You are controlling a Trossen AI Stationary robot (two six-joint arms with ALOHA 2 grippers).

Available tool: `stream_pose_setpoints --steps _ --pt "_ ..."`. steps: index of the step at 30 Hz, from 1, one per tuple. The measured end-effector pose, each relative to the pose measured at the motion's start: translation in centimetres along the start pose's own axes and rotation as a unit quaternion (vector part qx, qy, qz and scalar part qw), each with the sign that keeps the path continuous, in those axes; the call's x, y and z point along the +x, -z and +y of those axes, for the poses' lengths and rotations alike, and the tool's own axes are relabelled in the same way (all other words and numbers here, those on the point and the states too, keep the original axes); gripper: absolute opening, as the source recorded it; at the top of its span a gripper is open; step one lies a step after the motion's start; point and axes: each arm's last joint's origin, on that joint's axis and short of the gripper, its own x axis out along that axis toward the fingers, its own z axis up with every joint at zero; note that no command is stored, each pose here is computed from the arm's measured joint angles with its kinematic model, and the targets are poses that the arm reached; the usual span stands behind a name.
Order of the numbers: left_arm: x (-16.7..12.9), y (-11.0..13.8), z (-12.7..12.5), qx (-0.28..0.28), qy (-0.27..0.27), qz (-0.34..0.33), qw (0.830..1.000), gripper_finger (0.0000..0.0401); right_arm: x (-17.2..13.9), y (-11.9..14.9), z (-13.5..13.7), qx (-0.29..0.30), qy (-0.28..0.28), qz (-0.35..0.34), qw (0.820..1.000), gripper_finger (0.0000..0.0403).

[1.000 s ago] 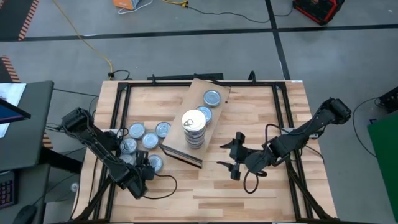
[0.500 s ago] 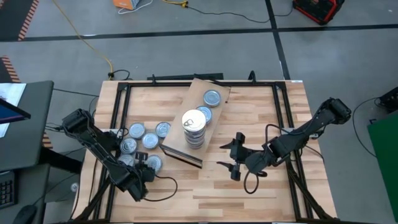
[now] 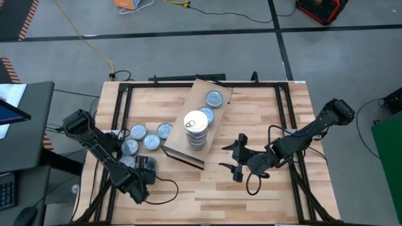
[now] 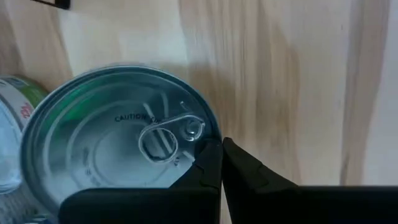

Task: Stack canned seafood by type on shelf
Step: Stack the green tuna can on top of the yellow blue tuna can on the shelf

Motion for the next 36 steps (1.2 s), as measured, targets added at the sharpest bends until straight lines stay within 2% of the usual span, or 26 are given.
stream_pose_setpoints --steps 12,20,32,36 --pt "0.0 0.0 -0.1 -0.03 0.004 0.004 1.0 0.0 0.0 0.0 0.0 0.001 -0.001 0.0 1.0 0.0317" --pt "-1.6 -1.5 -1.0 -0.064 0.073 -0.008 0.995 0.0002 0.0 0.0 0.0 0.001 -0.001 0.0 1.0 0.0317" --pt "-1.2 -1.5 -0.7 -0.074 0.06 -0.013 0.995 0.0031 0.0 0.0 0.0 0.0 -0.004 0.002 1.0 0.0317" --pt "-1.1 -1.6 -0.4 -0.087 0.04 -0.026 0.995 0.0057 0.0 0.0 0.0 0.0 -0.004 0.002 1.0 0.0317"
